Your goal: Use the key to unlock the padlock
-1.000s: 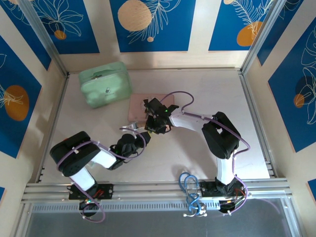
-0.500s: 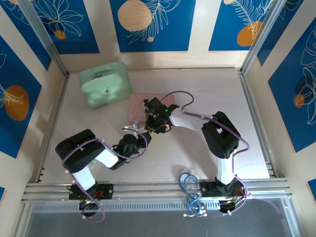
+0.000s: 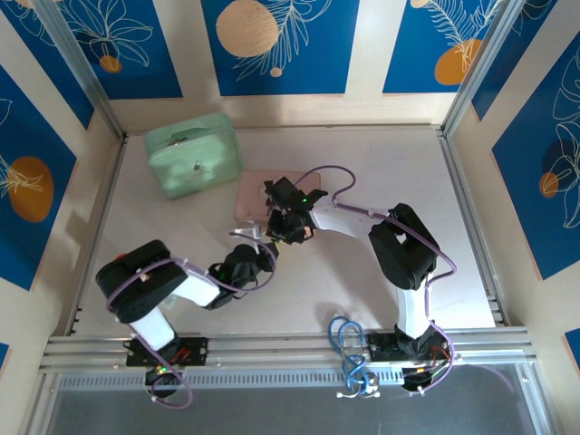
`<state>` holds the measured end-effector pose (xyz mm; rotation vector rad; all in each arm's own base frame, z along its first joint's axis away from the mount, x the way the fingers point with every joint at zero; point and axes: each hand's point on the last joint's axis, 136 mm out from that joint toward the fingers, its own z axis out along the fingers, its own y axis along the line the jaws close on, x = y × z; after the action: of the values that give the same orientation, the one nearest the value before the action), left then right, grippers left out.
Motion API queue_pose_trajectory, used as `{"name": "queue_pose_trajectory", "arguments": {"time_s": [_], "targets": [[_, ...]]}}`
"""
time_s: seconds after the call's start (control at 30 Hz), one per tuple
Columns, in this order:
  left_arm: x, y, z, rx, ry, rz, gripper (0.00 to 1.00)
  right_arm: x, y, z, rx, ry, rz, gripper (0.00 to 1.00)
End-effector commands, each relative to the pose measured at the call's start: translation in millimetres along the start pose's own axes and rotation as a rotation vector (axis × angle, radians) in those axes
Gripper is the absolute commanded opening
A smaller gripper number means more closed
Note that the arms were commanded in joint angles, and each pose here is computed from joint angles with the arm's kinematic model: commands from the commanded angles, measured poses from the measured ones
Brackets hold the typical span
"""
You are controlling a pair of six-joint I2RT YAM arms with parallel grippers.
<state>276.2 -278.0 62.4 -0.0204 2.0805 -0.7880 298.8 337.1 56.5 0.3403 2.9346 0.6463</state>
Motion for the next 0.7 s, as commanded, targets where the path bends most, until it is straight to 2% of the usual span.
{"name": "queue_pose_trajectory", "arguments": {"time_s": [0.0, 0.1, 0.2, 0.37, 0.43, 0.53, 0.67], "targets": [[-9.5, -39.5, 0.9, -0.115, 0.003, 0.436, 0.00, 36.1, -13.9, 9.0, 0.066, 0.164, 0.084, 0.00], [1.5, -73.8, 7.1, -0.192, 0.007, 0.785, 0.00, 35.6, -10.9, 7.0, 0.058, 0.180, 0.086, 0.00], [15.5, -89.4, 14.9, -0.255, 0.011, 0.995, 0.00, 32.8, -6.9, 0.7, 0.047, 0.184, 0.083, 0.00], [28.9, -98.9, 25.2, -0.328, -0.016, 1.238, 0.00, 32.6, 2.1, -6.1, -0.006, 0.246, 0.077, 0.00], [36.1, -100.0, 30.0, -0.319, -0.012, 1.293, 0.00, 34.1, 0.2, -3.8, -0.002, 0.269, 0.076, 0.00], [38.9, -104.7, 29.8, -0.298, -0.013, 1.300, 0.00, 41.4, -4.0, -1.1, -0.011, 0.293, 0.094, 0.00], [46.6, -116.6, 18.9, -0.265, -0.052, 1.378, 0.00, 46.7, -3.6, -9.9, -0.010, 0.268, 0.078, 0.00]]}}
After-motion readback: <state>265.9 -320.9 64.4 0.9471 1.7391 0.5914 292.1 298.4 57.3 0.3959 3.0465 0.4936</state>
